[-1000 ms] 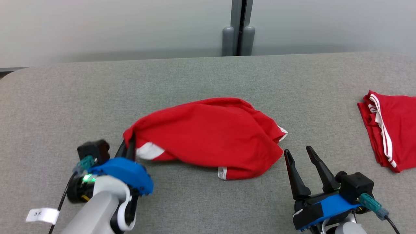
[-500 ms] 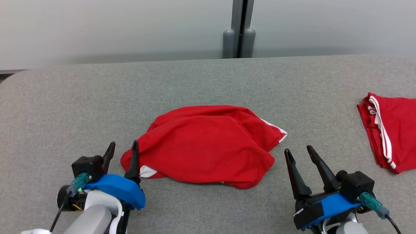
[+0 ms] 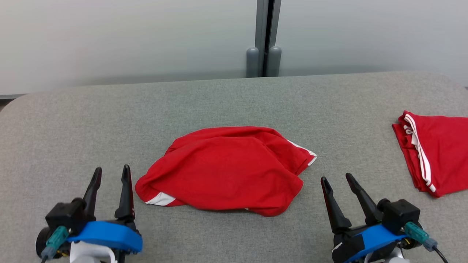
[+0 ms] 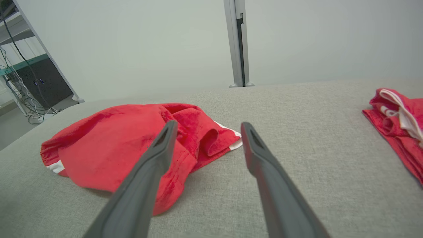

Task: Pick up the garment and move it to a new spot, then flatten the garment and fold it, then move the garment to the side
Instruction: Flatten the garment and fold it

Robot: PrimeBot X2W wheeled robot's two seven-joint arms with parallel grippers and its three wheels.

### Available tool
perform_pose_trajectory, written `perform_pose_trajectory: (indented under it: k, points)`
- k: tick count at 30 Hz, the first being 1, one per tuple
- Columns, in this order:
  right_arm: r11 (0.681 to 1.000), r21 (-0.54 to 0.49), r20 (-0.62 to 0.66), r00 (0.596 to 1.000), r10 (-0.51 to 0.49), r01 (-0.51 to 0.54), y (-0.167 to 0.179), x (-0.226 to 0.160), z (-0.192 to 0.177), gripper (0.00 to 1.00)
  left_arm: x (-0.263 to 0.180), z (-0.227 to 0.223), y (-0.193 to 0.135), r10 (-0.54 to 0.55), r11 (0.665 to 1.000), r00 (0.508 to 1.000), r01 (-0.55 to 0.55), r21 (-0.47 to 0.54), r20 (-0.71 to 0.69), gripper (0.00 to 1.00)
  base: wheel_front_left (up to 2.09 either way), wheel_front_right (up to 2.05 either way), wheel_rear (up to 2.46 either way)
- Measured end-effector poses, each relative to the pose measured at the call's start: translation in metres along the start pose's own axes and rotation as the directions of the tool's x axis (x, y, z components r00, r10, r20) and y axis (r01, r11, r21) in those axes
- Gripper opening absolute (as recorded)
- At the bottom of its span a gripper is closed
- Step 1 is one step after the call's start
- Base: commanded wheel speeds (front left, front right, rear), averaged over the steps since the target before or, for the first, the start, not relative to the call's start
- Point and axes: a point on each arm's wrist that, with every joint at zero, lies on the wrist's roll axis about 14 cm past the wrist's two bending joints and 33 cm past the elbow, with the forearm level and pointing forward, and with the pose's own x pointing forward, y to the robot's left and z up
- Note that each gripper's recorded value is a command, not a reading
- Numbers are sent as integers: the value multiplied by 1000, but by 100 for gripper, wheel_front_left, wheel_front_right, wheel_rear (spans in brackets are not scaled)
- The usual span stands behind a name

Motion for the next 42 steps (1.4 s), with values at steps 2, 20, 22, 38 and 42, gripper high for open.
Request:
perform_pose_trajectory:
  k: [2,20,22,38,42]
  points:
    - [1000,2,-6,1000,-2,2,0,-2,-1,100,-6,-1,1,16,1000,1000,-16,-8,4,100,0,0,0]
    - [993,104,-304,949,84,-55,23,20,-63,100,-10,-5,8,35,999,999,-35,-13,12,100,0,0,0]
    - [992,115,-351,931,97,-60,27,25,-76,100,-8,-5,9,37,999,999,-36,-12,14,100,0,0,0]
    - [979,185,-234,963,131,-89,38,46,-47,0,-4,1,13,46,999,998,-45,-14,39,100,0,0,0]
    - [986,156,-222,970,95,-60,25,31,-30,0,-1,6,9,37,999,998,-36,-16,58,100,0,0,0]
